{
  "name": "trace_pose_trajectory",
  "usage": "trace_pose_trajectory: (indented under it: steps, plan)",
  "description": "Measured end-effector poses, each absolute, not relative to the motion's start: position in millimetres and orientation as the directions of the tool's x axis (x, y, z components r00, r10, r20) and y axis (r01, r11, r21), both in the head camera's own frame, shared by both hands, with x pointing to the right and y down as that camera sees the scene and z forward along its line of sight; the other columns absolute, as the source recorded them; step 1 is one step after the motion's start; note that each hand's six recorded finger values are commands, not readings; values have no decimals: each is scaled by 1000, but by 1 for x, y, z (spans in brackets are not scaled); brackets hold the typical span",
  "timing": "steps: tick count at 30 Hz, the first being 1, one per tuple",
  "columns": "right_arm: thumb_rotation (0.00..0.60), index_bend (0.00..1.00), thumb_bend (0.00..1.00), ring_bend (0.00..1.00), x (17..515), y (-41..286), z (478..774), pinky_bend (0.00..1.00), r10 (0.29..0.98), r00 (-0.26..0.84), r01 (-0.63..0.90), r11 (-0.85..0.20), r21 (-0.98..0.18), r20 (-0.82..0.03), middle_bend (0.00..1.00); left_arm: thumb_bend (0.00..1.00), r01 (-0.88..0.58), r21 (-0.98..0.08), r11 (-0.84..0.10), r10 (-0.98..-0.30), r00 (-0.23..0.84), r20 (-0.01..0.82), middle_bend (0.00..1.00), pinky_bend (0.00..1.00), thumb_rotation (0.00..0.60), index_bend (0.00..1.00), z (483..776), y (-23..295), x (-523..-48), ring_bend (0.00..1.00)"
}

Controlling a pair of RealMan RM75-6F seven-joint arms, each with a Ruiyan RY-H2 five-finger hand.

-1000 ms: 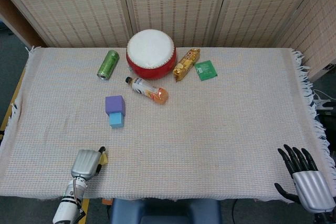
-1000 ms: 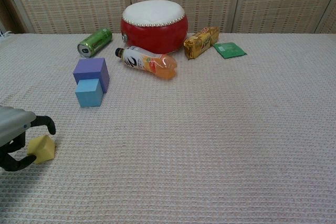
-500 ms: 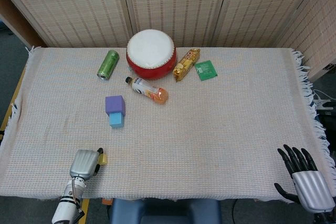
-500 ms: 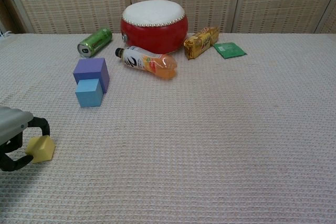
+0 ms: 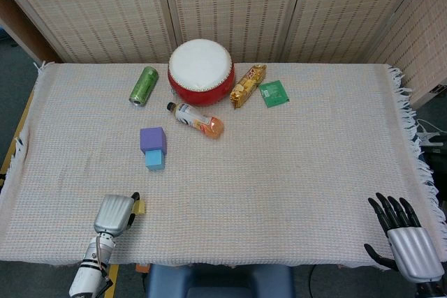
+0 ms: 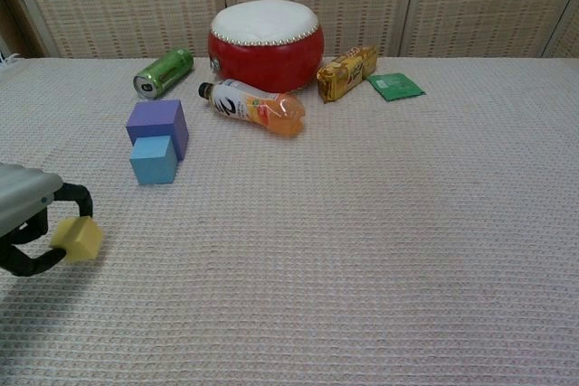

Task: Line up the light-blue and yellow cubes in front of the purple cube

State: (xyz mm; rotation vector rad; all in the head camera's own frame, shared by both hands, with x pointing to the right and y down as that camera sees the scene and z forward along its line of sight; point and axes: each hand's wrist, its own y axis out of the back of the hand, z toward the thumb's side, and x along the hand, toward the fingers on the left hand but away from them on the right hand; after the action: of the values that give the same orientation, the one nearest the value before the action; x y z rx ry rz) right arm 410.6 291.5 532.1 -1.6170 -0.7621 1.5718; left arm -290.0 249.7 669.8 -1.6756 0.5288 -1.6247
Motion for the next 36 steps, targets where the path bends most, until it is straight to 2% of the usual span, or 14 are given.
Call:
trace_pose_trajectory:
  steps: [14, 36]
  plan:
    - [462, 0, 25, 0, 414, 289, 538, 0, 823, 53, -83, -561, -824, -566, 0, 394, 270, -784, -558, -780, 151, 607, 1000, 1000, 600, 496, 689, 204, -264, 1000]
    - [463, 0, 26, 0, 417, 286, 541, 0, 819, 40, -78, -569, -819, -573, 0, 395, 320, -780, -538, -778, 168, 606, 1000, 1000, 600, 496, 709, 191, -242, 1000]
